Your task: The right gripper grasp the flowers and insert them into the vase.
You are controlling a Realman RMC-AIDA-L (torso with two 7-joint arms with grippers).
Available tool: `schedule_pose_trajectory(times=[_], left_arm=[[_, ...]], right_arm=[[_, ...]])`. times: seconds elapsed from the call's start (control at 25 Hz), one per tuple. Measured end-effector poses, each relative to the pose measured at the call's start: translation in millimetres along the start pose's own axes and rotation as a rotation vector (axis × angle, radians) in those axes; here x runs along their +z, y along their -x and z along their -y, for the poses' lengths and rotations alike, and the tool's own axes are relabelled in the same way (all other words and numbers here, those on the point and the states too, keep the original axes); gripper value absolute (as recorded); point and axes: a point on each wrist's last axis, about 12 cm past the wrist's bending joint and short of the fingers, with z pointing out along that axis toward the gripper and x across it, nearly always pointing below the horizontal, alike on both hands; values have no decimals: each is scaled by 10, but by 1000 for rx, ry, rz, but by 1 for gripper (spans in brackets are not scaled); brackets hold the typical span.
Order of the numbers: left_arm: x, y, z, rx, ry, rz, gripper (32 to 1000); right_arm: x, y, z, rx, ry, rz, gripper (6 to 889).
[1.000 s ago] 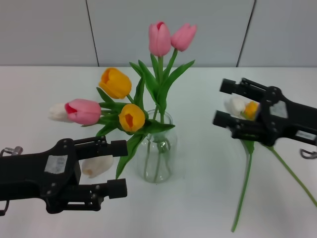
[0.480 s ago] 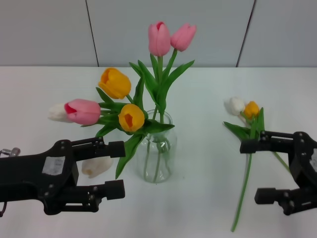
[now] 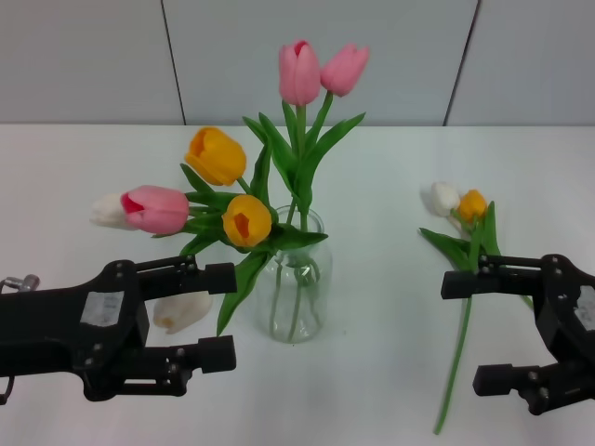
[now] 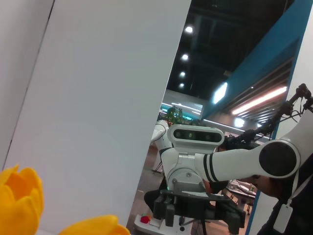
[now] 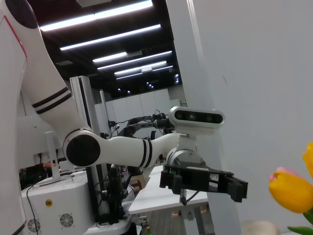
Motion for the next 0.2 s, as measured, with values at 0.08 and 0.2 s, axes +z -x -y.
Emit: schedule_pose_trajectory(times=[0.08,0.2], left_arm=[[1,1,-1,0,0,0,835],[4,3,-3,1,-1,0,835]], right_arm=[[0,2,1,-1,0,1,863],[3,6,5,-1,0,0,863]])
